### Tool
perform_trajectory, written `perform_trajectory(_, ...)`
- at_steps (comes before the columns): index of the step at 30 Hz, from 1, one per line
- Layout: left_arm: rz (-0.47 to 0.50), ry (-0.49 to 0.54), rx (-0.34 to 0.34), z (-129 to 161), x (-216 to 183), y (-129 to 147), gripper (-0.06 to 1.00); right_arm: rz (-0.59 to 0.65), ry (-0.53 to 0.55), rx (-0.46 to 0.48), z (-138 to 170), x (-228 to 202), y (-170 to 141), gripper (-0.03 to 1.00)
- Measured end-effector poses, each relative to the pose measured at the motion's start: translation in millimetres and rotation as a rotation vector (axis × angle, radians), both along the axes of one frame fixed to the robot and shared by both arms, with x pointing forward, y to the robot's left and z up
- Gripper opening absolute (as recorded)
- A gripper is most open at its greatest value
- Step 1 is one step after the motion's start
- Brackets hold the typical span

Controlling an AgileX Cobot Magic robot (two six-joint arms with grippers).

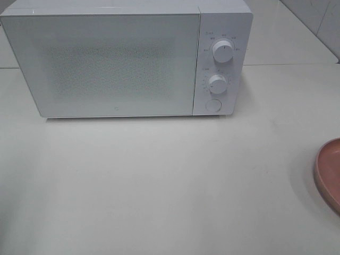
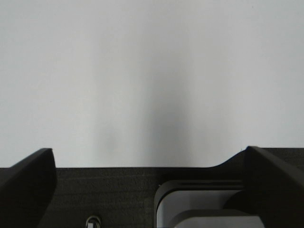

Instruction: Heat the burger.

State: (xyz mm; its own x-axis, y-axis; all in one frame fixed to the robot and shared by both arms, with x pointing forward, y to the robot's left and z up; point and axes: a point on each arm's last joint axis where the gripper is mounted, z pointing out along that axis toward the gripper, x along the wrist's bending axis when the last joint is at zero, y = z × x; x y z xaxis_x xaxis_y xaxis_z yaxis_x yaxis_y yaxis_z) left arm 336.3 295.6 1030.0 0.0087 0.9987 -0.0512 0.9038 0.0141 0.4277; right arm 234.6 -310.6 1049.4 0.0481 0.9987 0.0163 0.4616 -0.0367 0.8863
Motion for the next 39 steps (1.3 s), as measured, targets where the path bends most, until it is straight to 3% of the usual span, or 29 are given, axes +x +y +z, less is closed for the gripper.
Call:
perform_trajectory(3, -0.002, -0.039, 0.005, 2.2, -8.5, 0.6, 0.98, 0.000, 0.000, 0.000, 0.0, 0.0, 0.0, 0.77)
perform_trajectory(12, -0.009, -0.292, -0.002, 19.2, -46.2, 0.9, 0.98, 0.000, 0.000, 0.000, 0.0, 0.0, 0.0, 0.77)
perform_trajectory(14, -0.009, -0.411, -0.011, 24.3, -64.5, 0.7, 0.98, 0.000, 0.000, 0.000, 0.0, 0.0, 0.0, 0.77)
perform_trajectory(17, -0.008, -0.436, -0.012, 25.1, -68.4, 0.7, 0.98, 0.000, 0.000, 0.000, 0.0, 0.0, 0.0, 0.77)
perform_trajectory(18, -0.007, -0.494, -0.014, 26.5, -77.6, 0.8, 0.98, 0.000, 0.000, 0.000, 0.0, 0.0, 0.0, 0.77)
perform_trajectory(25, -0.006, -0.646, -0.018, 27.1, -102.1, 1.1, 0.98, 0.000, 0.000, 0.000, 0.0, 0.0, 0.0, 0.77)
perform_trajectory(31, 0.051, -0.670, 0.003, 26.9, -105.6, 0.7, 0.98, 0.000, 0.000, 0.000, 0.0, 0.0, 0.0, 0.77)
perform_trajectory(39, 0.055, -0.670, 0.005, 26.9, -105.5, 0.7, 0.98, 0.000, 0.000, 0.000, 0.0, 0.0, 0.0, 0.77)
